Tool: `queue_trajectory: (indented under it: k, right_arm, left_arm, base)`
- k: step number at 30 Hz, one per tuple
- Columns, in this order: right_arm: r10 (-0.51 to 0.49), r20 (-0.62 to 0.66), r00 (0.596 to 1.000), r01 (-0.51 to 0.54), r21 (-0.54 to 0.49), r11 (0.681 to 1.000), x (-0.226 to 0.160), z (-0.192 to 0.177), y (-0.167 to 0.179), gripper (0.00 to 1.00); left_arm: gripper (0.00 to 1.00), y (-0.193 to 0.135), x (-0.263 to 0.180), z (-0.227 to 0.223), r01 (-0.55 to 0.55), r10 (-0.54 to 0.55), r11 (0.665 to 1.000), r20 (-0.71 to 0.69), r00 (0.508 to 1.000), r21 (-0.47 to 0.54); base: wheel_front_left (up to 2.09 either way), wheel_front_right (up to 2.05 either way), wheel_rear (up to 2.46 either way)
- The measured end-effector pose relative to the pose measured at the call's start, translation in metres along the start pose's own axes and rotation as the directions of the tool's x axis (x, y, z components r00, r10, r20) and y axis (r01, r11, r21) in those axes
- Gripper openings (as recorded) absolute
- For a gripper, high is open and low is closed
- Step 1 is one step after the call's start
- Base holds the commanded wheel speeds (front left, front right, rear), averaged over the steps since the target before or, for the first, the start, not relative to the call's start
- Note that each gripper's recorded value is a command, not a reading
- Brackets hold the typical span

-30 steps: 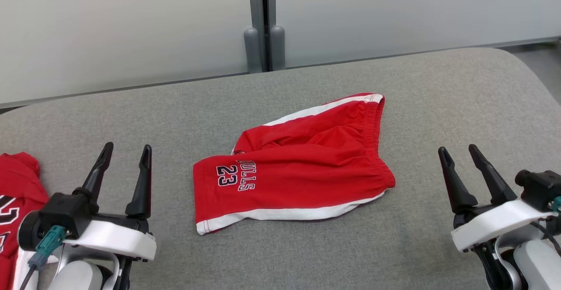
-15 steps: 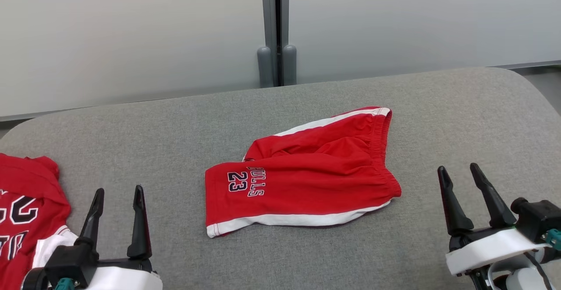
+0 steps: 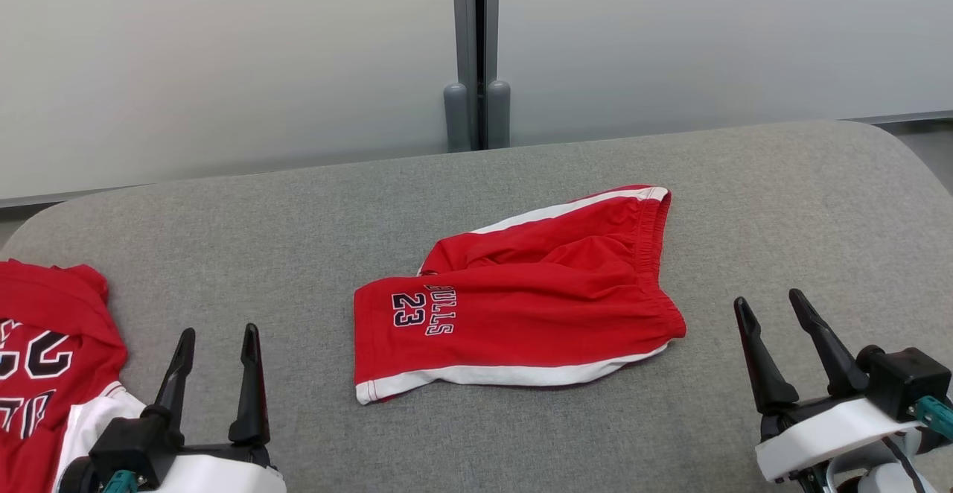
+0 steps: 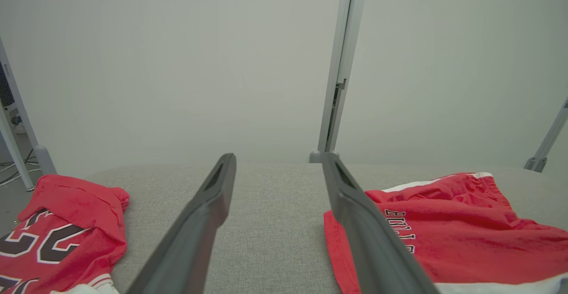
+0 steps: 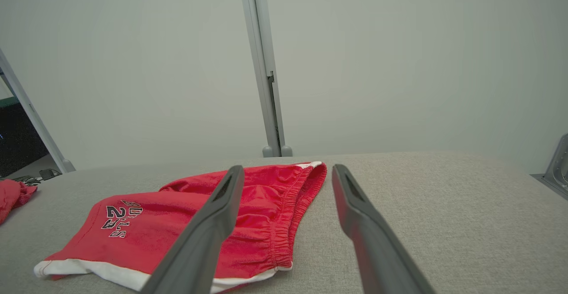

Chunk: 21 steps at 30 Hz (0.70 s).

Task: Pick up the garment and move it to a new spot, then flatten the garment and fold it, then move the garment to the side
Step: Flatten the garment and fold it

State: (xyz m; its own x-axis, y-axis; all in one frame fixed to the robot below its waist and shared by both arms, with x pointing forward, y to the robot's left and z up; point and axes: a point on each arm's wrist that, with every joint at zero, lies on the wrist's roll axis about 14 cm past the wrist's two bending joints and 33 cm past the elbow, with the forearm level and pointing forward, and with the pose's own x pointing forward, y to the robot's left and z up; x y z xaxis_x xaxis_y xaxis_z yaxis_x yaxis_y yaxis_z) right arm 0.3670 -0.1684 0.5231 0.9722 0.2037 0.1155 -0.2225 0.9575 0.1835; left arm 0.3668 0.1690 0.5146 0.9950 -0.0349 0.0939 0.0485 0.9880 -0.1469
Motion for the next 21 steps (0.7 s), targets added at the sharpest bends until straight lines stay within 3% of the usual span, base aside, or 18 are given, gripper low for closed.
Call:
queue_trajectory:
  k: [4, 8, 12, 21]
  right_arm:
    - [0.012, -0.079, 0.997, -0.014, -0.022, 1.000, -0.004, -0.019, -0.004, 1.00]
    - [0.041, -0.215, 0.976, -0.048, -0.029, 0.998, -0.002, -0.042, -0.005, 1.00]
    - [0.079, -0.343, 0.936, -0.095, -0.028, 0.995, 0.003, -0.061, -0.004, 1.00]
    - [0.116, -0.525, 0.843, -0.144, -0.013, 0.989, 0.026, -0.096, -0.007, 1.00]
  left_arm:
    - [1.00, -0.007, -0.002, -0.013, 0.020, -0.021, 0.999, -0.049, 0.999, -0.029]
    - [1.00, -0.022, -0.006, -0.043, 0.061, -0.077, 0.995, -0.217, 0.973, -0.080]
    - [1.00, -0.037, -0.014, -0.071, 0.114, -0.149, 0.987, -0.392, 0.908, -0.110]
    - [1.00, -0.052, -0.024, -0.107, 0.190, -0.244, 0.970, -0.613, 0.752, -0.153]
  base:
    - [0.00, 0.00, 0.00]
    - [0.00, 0.00, 0.00]
    - [0.00, 0.00, 0.00]
    - [0.00, 0.00, 0.00]
